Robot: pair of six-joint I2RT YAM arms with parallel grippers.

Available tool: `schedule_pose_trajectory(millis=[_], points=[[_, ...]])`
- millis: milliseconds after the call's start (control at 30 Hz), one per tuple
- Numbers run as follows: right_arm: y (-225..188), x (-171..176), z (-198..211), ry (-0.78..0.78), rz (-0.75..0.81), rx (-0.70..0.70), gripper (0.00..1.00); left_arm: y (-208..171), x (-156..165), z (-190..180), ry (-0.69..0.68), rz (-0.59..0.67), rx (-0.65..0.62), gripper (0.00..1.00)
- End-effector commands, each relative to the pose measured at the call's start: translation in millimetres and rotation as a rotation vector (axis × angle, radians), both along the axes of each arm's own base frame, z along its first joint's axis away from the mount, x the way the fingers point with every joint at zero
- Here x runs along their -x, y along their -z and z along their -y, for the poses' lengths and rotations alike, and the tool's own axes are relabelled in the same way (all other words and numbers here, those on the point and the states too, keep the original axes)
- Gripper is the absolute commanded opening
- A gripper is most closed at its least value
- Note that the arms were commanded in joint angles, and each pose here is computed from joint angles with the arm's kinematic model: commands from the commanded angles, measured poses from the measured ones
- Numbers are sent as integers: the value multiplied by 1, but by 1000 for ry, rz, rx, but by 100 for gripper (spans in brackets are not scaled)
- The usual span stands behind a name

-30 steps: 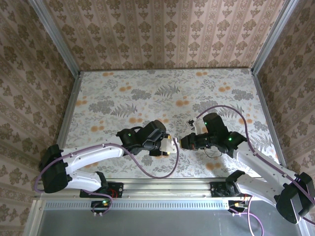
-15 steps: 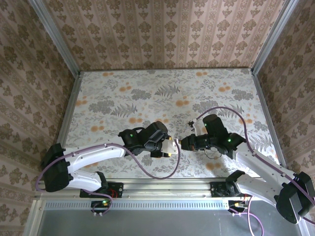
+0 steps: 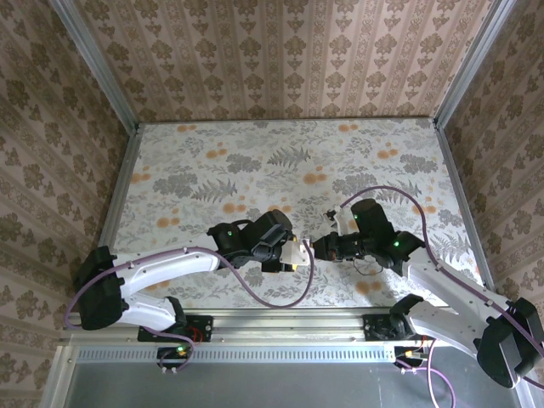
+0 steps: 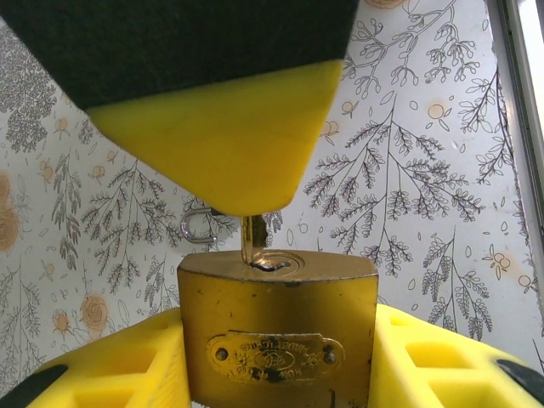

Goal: Unlock with the key

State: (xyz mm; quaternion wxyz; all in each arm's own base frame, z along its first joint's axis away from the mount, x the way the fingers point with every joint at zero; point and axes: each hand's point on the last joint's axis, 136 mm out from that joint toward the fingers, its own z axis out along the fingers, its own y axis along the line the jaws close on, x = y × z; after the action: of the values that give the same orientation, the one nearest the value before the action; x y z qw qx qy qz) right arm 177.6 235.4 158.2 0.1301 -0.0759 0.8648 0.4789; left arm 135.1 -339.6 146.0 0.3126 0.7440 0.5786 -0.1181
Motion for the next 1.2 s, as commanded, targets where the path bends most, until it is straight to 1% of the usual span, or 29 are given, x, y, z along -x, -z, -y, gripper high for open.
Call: schedule_pose_trajectory(millis=[0,333,567,800,933,1033,1067,1100,1167], points=[[-2,1,0,7,12,-20,0,-33,-3,21,-4,25,115,10],[1,4,1,11,4,-24,0,-34,-3,22,-4,12,129,10],[1,1,-1,4,29,-10,0,-38,12,29,52,-7,137,10],[10,-1,-3,-27,32,24,0,-42,20,38,80,-6,152,9],[8,-6,-2,-4,26,32,1,-39,24,43,86,-20,153,9],[7,-8,2,27,15,36,25,-35,18,40,50,-20,147,9],[6,-7,3,30,9,30,37,-34,16,39,36,-29,146,9],[5,-7,4,34,9,23,45,-33,14,38,24,-35,145,9],[4,-5,8,46,6,28,54,-30,11,34,3,-46,139,9]])
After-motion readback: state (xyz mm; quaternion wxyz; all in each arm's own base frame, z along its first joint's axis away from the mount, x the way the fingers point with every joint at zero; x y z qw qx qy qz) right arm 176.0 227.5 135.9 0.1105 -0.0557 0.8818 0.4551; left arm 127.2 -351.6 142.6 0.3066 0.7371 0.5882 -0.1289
